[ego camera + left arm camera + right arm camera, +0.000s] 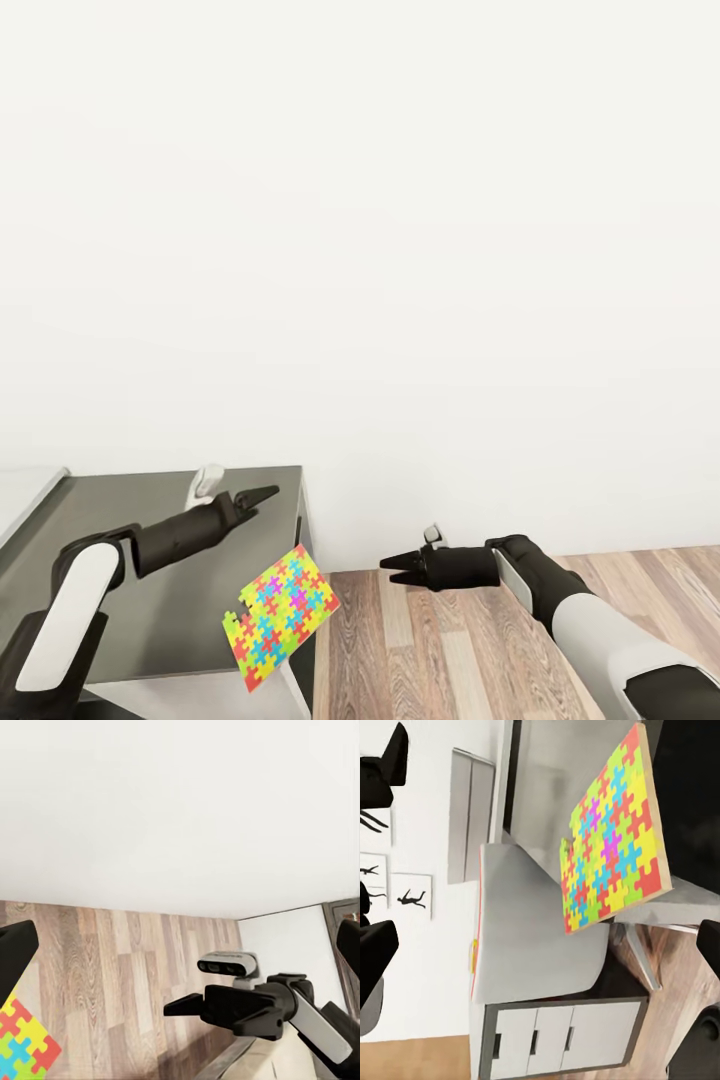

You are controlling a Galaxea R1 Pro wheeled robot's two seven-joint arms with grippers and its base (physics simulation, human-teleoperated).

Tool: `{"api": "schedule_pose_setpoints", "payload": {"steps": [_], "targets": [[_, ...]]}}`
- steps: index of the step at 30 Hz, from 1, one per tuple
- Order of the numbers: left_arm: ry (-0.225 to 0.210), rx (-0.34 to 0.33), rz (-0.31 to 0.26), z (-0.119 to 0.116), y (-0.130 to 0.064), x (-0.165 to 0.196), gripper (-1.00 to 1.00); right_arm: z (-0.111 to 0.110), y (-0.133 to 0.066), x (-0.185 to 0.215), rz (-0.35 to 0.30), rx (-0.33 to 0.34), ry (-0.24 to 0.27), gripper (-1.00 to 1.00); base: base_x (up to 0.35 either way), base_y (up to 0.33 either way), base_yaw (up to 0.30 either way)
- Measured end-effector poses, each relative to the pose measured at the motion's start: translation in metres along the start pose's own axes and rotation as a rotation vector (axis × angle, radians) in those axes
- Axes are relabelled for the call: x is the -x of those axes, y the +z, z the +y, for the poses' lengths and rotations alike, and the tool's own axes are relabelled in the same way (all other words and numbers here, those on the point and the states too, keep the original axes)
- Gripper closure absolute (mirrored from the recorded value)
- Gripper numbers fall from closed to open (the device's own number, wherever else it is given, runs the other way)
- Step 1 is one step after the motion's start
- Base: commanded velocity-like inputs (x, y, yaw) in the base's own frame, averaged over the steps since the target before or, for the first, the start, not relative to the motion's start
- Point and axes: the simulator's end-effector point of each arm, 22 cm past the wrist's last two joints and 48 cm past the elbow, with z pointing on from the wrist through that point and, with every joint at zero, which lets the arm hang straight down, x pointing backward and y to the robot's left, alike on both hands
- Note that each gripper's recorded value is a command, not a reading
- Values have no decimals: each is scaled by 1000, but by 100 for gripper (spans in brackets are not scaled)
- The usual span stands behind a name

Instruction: Put all the toys in the child's room - the three board games (two on the bed and one on the table), the two jigsaw puzzles on the table, and the tennis ball on the table - inside the toy box on the table in the child's room.

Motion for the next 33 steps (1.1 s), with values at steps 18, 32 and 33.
{"api": "schedule_pose_setpoints", "payload": {"steps": [18, 32, 33], "targets": [[-44, -45, -10, 8, 10, -3, -100, -44, 5, -9, 5, -74, 49, -100, 0, 0, 0], [-43, -45, -11, 22, 17, -9, -100, -82, 7, -20, 5, -134, 87, -100, 0, 0, 48], [-42, -45, -11, 23, 18, -9, -100, -81, 8, -19, 4, -125, 86, -100, 0, 0, 235]]}}
